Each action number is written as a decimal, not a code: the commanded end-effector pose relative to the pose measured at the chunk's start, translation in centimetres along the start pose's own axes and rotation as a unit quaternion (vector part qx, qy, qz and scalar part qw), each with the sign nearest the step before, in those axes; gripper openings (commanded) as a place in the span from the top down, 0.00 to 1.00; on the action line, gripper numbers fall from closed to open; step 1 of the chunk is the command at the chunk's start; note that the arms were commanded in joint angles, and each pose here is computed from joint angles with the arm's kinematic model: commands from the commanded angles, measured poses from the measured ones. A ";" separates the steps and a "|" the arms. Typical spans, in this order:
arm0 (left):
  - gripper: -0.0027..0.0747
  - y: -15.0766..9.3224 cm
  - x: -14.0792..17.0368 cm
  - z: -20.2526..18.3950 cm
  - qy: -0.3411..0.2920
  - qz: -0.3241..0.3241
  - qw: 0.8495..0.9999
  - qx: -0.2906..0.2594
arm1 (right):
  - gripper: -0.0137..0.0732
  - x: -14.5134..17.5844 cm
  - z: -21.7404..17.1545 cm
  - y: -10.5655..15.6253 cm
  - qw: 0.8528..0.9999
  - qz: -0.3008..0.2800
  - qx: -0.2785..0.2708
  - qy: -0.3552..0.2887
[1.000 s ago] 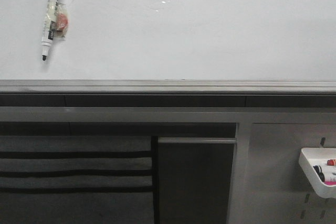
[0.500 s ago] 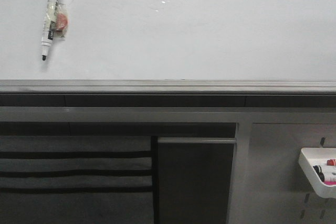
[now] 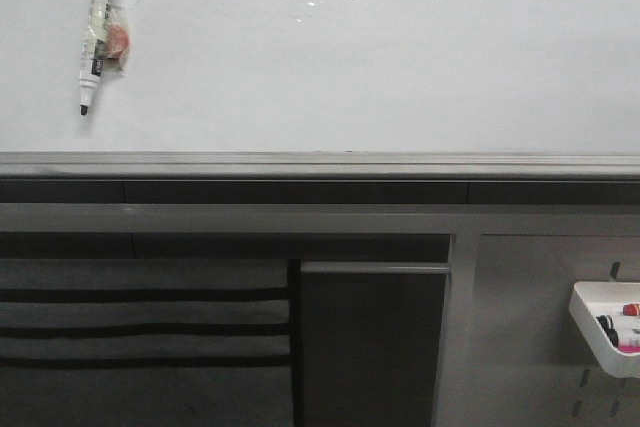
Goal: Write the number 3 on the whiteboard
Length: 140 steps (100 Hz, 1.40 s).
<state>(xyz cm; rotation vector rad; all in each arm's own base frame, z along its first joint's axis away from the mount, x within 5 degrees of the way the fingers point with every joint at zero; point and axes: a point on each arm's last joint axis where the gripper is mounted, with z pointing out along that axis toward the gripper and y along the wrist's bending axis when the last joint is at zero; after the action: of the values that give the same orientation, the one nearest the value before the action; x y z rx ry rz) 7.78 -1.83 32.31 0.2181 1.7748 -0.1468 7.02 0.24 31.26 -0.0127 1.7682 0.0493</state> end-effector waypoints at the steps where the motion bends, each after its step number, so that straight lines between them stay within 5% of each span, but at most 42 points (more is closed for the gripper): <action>1: 0.27 -0.2 -1.4 1.2 -0.030 -0.013 0.999 0.016 | 0.20 -1.5 0.0 0.2 0.999 -0.011 -0.010 -0.042; 36: 0.27 -2.5 -0.4 10.2 0.027 0.001 0.997 0.070 | 0.20 -1.5 -0.1 0.7 0.998 -0.020 -0.034 -0.044; 97: 0.28 -4.0 0.7 22.4 0.072 0.008 0.996 0.056 | 0.20 -1.5 -0.1 0.7 0.998 -0.020 -0.034 -0.044; 140: 0.65 -4.1 0.9 23.7 0.064 0.008 0.997 0.052 | 0.20 -1.5 -0.1 0.7 0.998 -0.020 -0.034 -0.044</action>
<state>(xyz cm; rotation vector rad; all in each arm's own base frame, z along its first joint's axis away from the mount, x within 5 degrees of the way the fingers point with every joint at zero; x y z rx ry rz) 28.82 -10.68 23.83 0.3507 2.0331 -0.2060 6.97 0.97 31.29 -0.1033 1.7630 0.0924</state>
